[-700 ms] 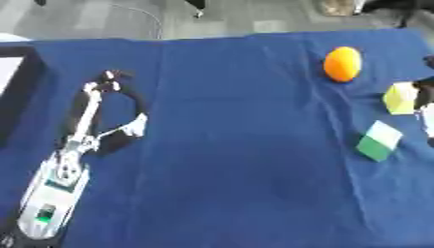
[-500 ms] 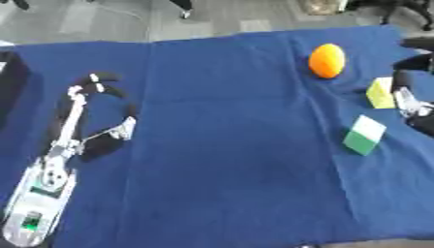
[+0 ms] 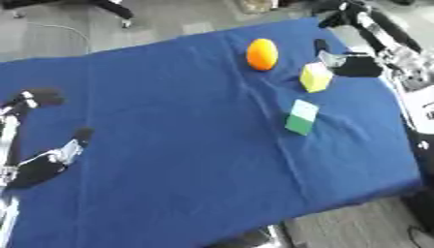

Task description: Pick up the objects with one hand, pass them to the other hand, and then place them into the box on the other side of the table.

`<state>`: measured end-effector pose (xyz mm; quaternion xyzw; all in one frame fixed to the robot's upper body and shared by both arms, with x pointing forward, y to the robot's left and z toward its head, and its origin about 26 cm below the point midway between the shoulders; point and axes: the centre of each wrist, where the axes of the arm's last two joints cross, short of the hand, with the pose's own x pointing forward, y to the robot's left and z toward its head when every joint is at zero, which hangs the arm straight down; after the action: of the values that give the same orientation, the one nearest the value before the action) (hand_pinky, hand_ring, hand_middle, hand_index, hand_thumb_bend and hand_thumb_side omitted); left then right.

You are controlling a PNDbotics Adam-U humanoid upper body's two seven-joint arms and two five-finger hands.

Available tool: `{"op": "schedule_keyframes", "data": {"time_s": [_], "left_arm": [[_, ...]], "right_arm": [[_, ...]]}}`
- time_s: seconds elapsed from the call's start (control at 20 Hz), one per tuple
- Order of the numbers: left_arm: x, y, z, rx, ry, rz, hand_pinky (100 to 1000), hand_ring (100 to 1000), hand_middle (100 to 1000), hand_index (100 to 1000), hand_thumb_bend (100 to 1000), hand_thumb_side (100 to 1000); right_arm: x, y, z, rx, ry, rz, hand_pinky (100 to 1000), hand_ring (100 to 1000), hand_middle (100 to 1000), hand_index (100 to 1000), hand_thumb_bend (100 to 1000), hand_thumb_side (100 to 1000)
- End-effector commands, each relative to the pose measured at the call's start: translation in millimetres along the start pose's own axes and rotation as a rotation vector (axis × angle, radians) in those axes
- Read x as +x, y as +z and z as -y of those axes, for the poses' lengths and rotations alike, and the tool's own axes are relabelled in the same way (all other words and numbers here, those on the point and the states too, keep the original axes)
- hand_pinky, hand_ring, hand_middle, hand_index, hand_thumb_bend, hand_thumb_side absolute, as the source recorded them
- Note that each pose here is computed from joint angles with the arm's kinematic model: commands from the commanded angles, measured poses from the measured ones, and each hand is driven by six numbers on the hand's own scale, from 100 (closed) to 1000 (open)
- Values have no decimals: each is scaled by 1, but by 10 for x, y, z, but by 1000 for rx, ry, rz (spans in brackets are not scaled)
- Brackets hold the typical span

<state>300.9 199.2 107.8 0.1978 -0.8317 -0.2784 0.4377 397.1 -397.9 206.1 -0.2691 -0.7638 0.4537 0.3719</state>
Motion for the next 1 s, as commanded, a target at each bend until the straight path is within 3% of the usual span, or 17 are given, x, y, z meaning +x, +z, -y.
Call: {"op": "schedule_keyframes", "data": {"time_s": [0.05, 0.3, 0.6, 0.85, 1.0], "left_arm": [[31, -23, -35, -6, 1, 27, 952, 875, 759, 736, 543, 577], [32, -18, -21, -24, 6, 26, 951, 874, 759, 741, 515, 580], [30, -10, -7, -38, 8, 22, 947, 869, 756, 746, 476, 578], [34, -12, -4, -43, 8, 21, 945, 866, 753, 748, 459, 572], [36, -12, 0, -45, 10, 21, 944, 865, 752, 749, 455, 581]], "right_arm": [[-199, -13, 198, 52, 95, -53, 829, 817, 896, 944, 100, 179], [-413, -175, 158, 117, 126, -153, 843, 849, 929, 958, 100, 307], [-528, -354, 6, 154, 134, -252, 850, 873, 943, 970, 100, 417], [-549, -473, -163, 234, 154, -302, 863, 894, 953, 993, 100, 342], [-544, -535, -232, 295, 174, -329, 864, 893, 952, 995, 100, 369]]}}
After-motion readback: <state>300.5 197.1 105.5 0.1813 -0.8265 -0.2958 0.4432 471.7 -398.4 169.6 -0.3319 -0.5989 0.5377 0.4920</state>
